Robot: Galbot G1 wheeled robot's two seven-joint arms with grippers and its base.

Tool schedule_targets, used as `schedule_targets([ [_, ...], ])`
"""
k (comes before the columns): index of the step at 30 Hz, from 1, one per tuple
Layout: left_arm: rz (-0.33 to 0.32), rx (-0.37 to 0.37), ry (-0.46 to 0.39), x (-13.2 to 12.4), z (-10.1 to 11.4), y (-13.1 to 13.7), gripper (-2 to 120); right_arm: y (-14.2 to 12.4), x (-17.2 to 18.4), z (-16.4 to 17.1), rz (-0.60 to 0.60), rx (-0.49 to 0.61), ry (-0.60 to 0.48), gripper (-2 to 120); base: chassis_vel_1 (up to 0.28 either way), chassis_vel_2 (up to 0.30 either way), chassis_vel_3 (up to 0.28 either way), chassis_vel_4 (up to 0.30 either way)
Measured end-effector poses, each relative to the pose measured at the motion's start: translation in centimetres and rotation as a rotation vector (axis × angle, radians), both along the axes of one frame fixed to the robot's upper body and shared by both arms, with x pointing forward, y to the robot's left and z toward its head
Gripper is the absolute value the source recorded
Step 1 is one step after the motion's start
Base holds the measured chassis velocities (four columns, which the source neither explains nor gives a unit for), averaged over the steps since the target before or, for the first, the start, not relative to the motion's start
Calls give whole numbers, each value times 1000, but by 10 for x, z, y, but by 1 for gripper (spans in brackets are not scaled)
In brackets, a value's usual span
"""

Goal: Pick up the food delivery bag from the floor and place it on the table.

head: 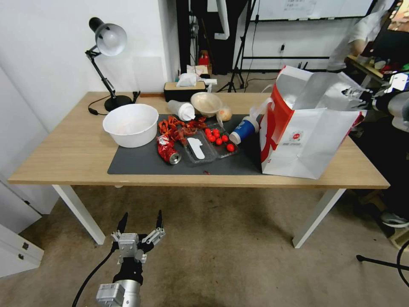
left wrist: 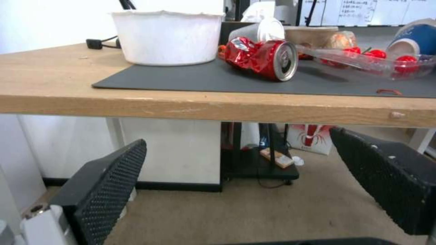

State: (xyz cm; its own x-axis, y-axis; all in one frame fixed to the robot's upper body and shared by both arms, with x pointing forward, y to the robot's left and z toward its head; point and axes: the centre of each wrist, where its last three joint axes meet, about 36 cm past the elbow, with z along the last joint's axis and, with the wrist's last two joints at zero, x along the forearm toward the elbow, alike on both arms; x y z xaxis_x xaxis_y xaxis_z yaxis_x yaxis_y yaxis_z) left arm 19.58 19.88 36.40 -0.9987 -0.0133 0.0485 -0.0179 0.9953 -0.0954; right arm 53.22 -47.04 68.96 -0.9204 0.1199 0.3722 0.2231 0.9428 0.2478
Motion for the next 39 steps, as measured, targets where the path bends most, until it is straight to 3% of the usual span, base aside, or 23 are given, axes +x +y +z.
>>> schedule_targets([
  [14,-2,-2,-1,1,2,-1,100,4,-17,3,17,-22,-50,100,0,0,0,0],
  [19,-4,-2,-2,1,2,0,100,8,-28,4,7,-46,-127,100,0,0,0,0],
  [21,-5,0,-4,2,3,0,100,10,-46,-1,3,-114,-206,100,0,0,0,0],
  [29,-11,-3,-2,3,1,-1,100,11,-75,-26,12,-218,-257,100,0,0,0,0],
  [39,-14,-6,-6,3,1,-1,100,59,-112,-48,76,-318,-421,100,0,0,0,0],
])
